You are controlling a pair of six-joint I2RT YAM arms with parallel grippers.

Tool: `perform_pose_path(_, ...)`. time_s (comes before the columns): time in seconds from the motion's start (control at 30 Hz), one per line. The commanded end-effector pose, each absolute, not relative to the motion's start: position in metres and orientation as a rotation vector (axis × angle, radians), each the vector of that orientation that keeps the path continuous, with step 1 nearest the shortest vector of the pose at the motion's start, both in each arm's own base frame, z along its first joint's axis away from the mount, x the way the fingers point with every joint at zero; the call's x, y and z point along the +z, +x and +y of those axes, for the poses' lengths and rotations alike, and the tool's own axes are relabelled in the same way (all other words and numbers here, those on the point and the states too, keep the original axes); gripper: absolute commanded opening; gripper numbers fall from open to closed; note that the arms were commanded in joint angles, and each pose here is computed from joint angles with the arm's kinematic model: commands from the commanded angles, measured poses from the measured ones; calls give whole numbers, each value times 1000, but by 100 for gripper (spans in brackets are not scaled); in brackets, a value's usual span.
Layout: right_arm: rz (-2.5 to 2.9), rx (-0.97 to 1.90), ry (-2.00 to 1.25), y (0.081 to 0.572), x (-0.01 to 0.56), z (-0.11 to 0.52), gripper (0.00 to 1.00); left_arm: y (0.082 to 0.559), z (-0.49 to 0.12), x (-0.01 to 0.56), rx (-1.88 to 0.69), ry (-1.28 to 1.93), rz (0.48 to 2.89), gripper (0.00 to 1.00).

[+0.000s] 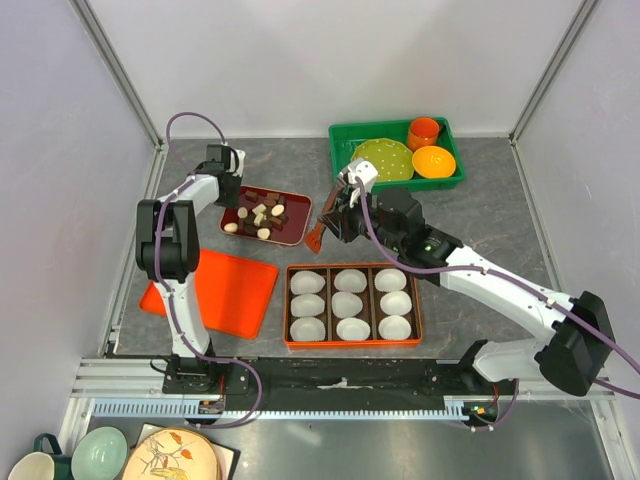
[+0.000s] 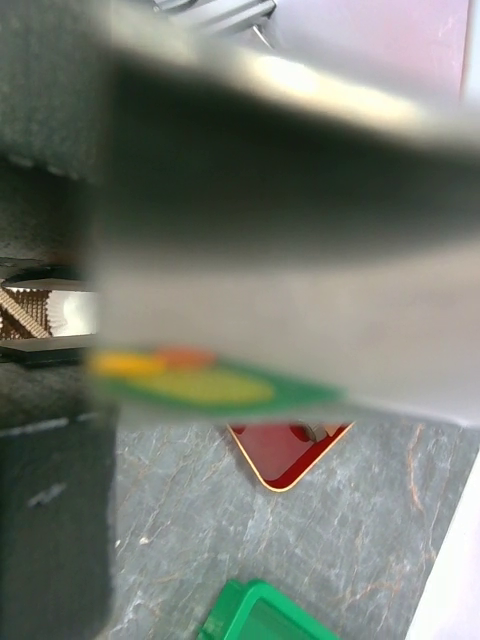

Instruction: Pack the chocolate

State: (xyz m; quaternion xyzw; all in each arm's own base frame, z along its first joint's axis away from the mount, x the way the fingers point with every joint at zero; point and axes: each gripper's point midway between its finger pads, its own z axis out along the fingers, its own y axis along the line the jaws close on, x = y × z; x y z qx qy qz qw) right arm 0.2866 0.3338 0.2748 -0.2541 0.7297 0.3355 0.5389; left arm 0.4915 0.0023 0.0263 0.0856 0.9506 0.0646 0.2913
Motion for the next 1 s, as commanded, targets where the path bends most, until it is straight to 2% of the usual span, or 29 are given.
perform_pose_path(0.0, 1698, 782, -548, 292, 288, 321, 19, 459, -43, 27, 4, 324, 2604, 25)
perform_pose_path(0.3, 1744, 658, -481, 314, 267, 297, 19, 403, -105, 27, -202, 412, 2656, 26)
perform_pose_path(0.5, 1744, 585, -435, 329, 256, 288, 21, 391, -123, 34, -274, 421, 2653, 26)
perform_pose_path(0.67, 1721, 532, -358, 349, 257, 283, 11, 396, -126, 38, -276, 428, 2633, 26)
perform_pose_path(0.77, 1745, 548, -355, 359, 247, 290, 10, 405, -128, 45, -267, 434, 2606, 27)
perform_pose_path(0.8, 1745, 562, -365, 360, 246, 293, 12, 407, -129, 45, -268, 432, 2603, 27)
perform_pose_path(0.97, 1721, 603, -383, 364, 240, 305, 33, 421, -140, 54, -293, 422, 2577, 27)
